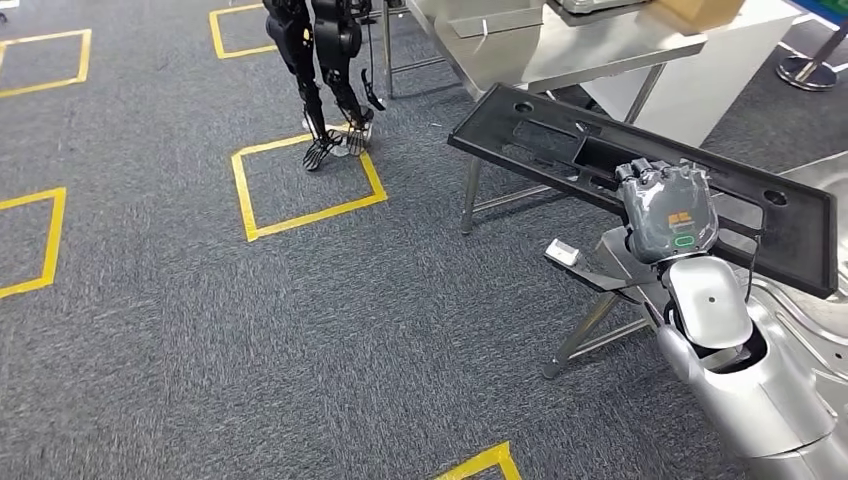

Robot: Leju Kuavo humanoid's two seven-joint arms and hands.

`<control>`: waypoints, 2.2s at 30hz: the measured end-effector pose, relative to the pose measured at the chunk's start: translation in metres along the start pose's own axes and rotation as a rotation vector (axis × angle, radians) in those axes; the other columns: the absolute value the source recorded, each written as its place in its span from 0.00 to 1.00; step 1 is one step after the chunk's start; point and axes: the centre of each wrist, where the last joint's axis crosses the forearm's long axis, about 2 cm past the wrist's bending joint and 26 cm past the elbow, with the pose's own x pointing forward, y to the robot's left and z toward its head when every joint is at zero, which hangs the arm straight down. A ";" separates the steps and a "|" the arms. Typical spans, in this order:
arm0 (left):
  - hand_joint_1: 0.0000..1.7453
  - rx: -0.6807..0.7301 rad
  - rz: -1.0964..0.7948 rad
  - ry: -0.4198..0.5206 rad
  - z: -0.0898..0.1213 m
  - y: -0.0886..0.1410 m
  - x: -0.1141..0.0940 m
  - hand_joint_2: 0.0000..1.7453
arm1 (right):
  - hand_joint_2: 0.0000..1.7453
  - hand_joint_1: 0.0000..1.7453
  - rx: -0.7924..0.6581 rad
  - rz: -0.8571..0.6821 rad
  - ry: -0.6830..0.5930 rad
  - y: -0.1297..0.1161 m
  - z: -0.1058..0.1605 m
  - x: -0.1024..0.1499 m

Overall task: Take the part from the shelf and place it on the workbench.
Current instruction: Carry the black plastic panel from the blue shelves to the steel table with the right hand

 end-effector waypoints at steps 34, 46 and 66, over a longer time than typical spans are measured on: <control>0.00 0.026 -0.030 0.009 0.002 0.037 -0.005 1.00 | 1.00 1.00 -0.017 -0.084 0.071 -0.024 -0.074 0.016; 0.00 0.031 -0.084 -0.002 0.001 0.024 -0.010 1.00 | 1.00 1.00 -0.027 -0.094 0.067 -0.009 -0.038 0.016; 0.00 0.007 -0.081 -0.026 0.001 0.007 -0.008 1.00 | 1.00 1.00 0.090 -0.071 0.090 0.027 0.022 -0.002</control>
